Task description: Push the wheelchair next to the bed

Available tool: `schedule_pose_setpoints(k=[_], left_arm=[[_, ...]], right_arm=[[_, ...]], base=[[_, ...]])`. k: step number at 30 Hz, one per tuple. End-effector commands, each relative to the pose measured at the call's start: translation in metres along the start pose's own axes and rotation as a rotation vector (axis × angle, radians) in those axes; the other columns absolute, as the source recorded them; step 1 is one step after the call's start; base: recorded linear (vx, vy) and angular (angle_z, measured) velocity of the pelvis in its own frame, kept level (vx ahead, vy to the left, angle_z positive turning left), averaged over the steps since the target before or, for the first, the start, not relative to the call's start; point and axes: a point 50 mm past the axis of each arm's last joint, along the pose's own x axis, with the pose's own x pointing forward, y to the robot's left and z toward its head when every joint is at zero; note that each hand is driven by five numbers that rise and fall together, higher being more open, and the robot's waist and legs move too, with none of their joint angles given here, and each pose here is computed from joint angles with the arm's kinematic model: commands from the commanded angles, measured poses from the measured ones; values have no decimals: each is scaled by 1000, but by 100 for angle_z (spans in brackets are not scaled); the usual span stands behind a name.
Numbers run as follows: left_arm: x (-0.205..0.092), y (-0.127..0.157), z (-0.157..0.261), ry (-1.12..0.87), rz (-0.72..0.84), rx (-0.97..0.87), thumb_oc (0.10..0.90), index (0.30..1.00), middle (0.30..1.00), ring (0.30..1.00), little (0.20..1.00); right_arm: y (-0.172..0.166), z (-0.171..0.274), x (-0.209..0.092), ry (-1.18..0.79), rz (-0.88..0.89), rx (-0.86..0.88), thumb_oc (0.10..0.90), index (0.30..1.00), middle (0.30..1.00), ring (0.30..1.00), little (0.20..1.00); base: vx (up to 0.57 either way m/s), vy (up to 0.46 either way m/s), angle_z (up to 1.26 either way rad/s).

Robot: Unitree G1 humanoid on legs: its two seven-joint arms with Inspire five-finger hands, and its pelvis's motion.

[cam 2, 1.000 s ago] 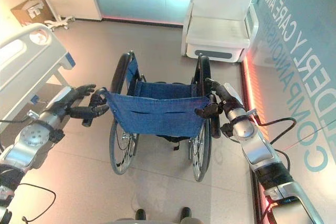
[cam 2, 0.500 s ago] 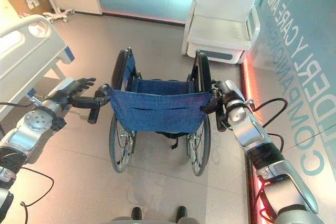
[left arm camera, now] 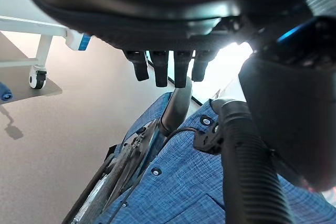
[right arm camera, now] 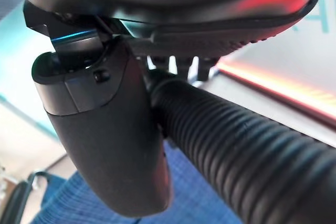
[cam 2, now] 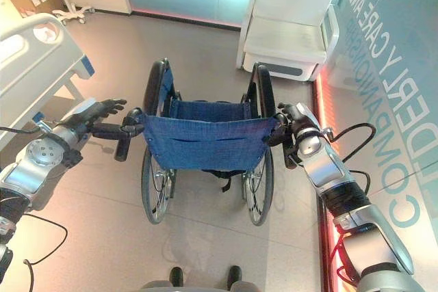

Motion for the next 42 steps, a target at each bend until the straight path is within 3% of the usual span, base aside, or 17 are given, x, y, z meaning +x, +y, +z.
schedule_pose_setpoints(k=[1, 8, 16, 25, 32, 37, 42], left_arm=[[-8, 62, 0, 43, 170, 131, 800, 900, 900, 900, 900], [-4, 55, -1, 56, 91, 178, 800, 900, 900, 900, 900], [4, 44, 4, 87, -24, 162, 800, 900, 900, 900, 900], [11, 22, -24, 425, -189, 134, 800, 900, 900, 900, 900], [18, 5, -28, 559, -277, 146, 800, 900, 900, 900, 900], [25, -5, -24, 608, -377, 268, 800, 900, 900, 900, 900], [27, -31, -25, 670, -480, 254, 800, 900, 900, 900, 900]], right_arm=[[-33, -72, -6, 368, -80, 40, 800, 900, 900, 900, 900], [-19, -113, -9, 582, 109, 14, 800, 900, 900, 900, 900], [-17, -119, -7, 690, 284, -94, 800, 900, 900, 900, 900], [-7, -80, 11, 537, 263, -53, 800, 900, 900, 900, 900], [4, -62, 18, 498, 284, -50, 800, 900, 900, 900, 900], [11, -49, 22, 453, 292, -30, 800, 900, 900, 900, 900], [21, -42, 24, 438, 302, -26, 800, 900, 900, 900, 900]], base=[[0, 0, 0], [-1, -2, -2], [0, 0, 0], [-1, -5, -1], [0, 0, 0], [0, 0, 0], [0, 0, 0]])
